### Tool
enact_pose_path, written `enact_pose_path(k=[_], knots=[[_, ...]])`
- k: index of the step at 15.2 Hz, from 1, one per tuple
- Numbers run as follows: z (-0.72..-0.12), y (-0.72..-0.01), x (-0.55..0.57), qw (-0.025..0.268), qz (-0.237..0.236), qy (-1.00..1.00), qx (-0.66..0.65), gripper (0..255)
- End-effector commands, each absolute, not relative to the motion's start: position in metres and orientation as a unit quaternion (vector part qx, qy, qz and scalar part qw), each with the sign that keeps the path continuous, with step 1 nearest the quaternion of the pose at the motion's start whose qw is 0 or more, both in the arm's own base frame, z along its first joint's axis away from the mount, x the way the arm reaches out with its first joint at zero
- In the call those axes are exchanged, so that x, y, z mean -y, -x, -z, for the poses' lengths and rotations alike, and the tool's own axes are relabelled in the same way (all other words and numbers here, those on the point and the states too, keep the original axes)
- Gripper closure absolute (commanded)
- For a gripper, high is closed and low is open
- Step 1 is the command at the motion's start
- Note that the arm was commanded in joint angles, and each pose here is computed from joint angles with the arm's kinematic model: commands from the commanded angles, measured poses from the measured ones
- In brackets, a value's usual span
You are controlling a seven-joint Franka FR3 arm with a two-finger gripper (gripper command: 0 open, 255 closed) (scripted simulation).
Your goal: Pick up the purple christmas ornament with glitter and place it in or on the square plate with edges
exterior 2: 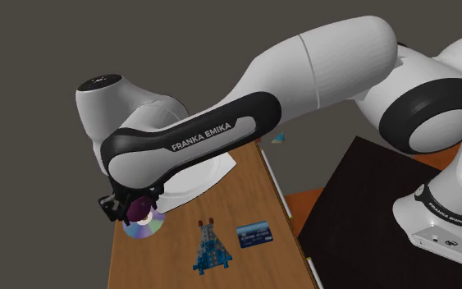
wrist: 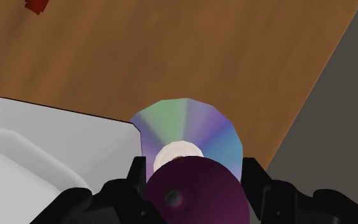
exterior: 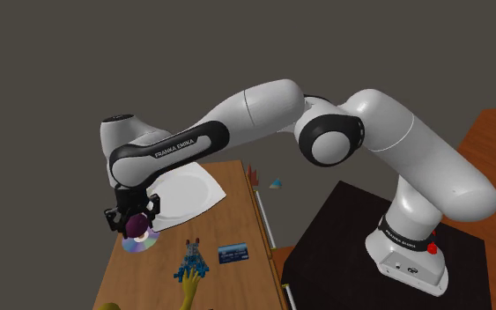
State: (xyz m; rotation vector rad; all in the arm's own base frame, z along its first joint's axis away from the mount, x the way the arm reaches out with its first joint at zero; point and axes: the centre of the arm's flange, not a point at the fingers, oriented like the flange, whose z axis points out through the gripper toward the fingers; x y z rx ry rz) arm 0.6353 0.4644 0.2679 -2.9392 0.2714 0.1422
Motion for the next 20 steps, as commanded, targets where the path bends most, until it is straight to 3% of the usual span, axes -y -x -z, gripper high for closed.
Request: enact_pose_path(k=[1, 20], knots=[[-0.265, -0.636, -0.463, 0.091, -0.049, 0.99, -0.092, 255], [-0.361, -0.637, -0.464, 0.091, -0.049, 0.99, -0.092, 255]])
